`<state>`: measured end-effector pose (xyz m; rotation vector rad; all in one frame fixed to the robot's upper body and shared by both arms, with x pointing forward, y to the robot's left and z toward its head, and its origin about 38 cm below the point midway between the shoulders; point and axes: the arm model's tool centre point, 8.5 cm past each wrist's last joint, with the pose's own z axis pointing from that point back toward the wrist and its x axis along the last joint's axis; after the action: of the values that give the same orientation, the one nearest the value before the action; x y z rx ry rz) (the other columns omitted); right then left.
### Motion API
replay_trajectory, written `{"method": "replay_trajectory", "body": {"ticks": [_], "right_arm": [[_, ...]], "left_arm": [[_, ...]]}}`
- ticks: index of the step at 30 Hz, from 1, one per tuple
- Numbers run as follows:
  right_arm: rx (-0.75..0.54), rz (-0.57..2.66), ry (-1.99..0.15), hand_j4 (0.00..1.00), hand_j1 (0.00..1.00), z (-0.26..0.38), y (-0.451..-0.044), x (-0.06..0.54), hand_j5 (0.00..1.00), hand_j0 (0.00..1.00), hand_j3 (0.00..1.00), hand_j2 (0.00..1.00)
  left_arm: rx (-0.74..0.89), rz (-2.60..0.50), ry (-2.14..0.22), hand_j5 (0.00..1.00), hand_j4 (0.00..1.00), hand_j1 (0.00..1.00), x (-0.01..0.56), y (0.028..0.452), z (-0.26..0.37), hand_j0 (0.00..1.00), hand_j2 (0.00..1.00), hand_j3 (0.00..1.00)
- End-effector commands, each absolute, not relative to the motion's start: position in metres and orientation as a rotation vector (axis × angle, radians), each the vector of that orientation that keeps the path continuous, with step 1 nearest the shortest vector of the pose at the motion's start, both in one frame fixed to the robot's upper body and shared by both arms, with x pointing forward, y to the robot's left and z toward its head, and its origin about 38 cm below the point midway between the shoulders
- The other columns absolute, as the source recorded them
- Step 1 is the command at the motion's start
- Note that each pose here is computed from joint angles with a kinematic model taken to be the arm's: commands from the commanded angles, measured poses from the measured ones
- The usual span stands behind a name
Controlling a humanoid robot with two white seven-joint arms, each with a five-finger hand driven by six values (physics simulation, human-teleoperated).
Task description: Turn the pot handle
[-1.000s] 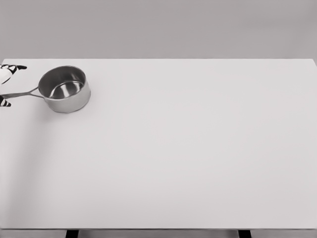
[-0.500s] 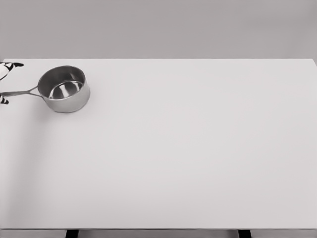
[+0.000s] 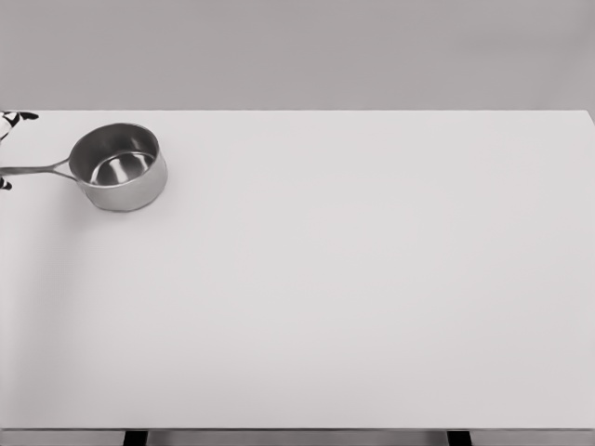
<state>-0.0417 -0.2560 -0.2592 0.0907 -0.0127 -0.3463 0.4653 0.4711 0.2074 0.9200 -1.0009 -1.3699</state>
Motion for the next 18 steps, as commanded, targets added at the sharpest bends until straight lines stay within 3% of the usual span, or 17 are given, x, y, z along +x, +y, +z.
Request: {"method": "replay_trajectory", "body": {"ticks": [1, 18], "right_arm": [[0.091, -0.346, -0.012, 1.00, 1.00, -0.259, -0.256, -0.042, 1.00, 1.00, 1.00, 1.00], [0.091, -0.346, -0.012, 1.00, 1.00, -0.259, -0.256, -0.042, 1.00, 1.00, 1.00, 1.00]], "left_arm": [[0.907, -1.367, -0.989, 1.00, 1.00, 1.00, 0.466, 0.473, 0.202, 1.00, 1.00, 1.00], [0.899, -1.346, -1.004, 1.00, 1.00, 1.00, 0.482, 0.472, 0.201, 1.00, 1.00, 1.00]]}}
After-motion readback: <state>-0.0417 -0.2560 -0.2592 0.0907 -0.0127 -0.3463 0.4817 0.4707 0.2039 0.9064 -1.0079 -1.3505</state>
